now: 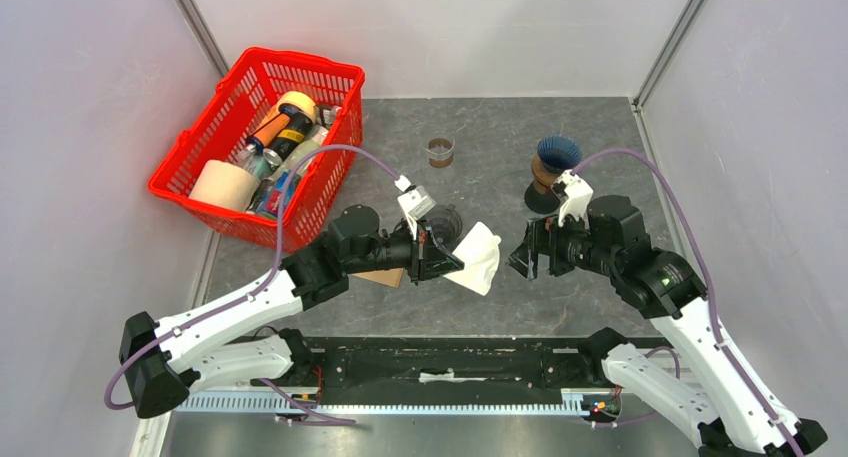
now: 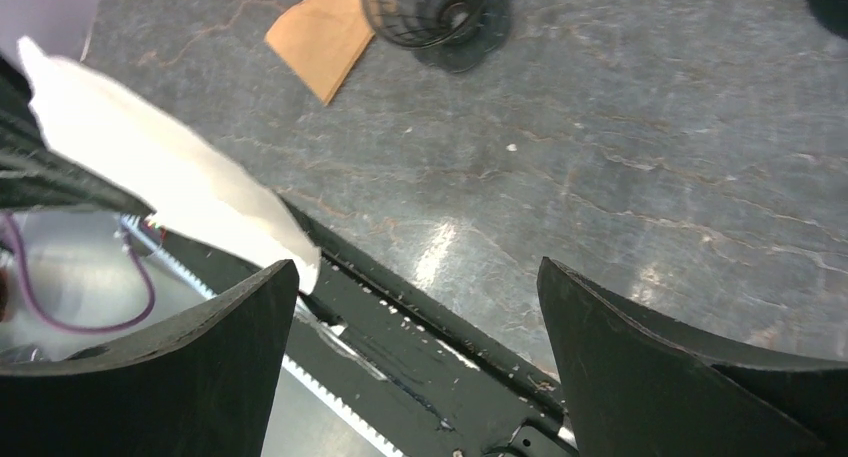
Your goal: Place the coffee filter in the dripper
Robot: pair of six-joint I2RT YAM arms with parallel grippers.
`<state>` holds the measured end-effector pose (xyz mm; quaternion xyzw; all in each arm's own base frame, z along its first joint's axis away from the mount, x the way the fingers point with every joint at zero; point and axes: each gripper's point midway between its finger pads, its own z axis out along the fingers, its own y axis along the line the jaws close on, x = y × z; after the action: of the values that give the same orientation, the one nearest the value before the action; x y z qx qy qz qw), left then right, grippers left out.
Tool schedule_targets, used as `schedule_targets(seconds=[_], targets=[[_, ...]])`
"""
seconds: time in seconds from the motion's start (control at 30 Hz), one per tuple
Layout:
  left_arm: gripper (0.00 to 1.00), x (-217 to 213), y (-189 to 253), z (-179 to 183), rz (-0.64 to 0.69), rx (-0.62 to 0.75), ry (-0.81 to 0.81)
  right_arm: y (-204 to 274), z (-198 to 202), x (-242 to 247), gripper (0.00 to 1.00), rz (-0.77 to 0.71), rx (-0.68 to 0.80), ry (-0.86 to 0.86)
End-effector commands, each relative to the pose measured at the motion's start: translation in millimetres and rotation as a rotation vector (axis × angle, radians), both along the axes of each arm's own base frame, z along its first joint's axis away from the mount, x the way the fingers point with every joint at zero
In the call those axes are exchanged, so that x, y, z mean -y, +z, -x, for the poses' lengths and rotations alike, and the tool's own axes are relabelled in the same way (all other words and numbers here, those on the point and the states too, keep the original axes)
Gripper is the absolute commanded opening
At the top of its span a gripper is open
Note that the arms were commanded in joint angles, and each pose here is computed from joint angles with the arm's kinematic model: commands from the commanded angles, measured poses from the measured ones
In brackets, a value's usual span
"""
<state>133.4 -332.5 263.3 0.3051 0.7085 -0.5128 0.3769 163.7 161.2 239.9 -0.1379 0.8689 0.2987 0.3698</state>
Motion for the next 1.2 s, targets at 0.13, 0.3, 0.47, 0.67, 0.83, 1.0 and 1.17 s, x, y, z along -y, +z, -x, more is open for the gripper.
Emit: schedule_targets(seconds=[0.13,0.3,0.47,0.67,0.83,1.0,1.17], targets=[[0.02,2.6,5.8,12.9,0.020,0.054,-0.101,27.8,-40.6,17.7,0.97,0.024,0.114,-0.206],[0.02,2.1,4.5,9.5,0.013,0.051,-0.080,39.4,-31.4,-5.9,0.97,-0.054,0.114,-0.071],[0.02,1.8,2.8,6.9,0.007,0.048,-0.064,49.3,-18.7,-18.1,0.97,-0.106,0.117,0.024],[0.02,1.8,0.6,4.7,0.001,0.047,-0.053,55.8,-7.2,-23.1,0.97,-0.139,0.123,0.082],[0.02,1.5,1.7,4.3,0.003,0.047,-0.049,57.2,1.1,-27.8,0.97,-0.158,0.114,0.132],[0.02,1.6,1.1,6.0,0.003,0.045,-0.059,53.2,6.2,-34.1,0.97,-0.171,0.095,0.184],[0.02,3.1,2.7,9.2,0.011,0.045,-0.080,45.0,4.9,-43.5,0.97,-0.192,0.055,0.217]])
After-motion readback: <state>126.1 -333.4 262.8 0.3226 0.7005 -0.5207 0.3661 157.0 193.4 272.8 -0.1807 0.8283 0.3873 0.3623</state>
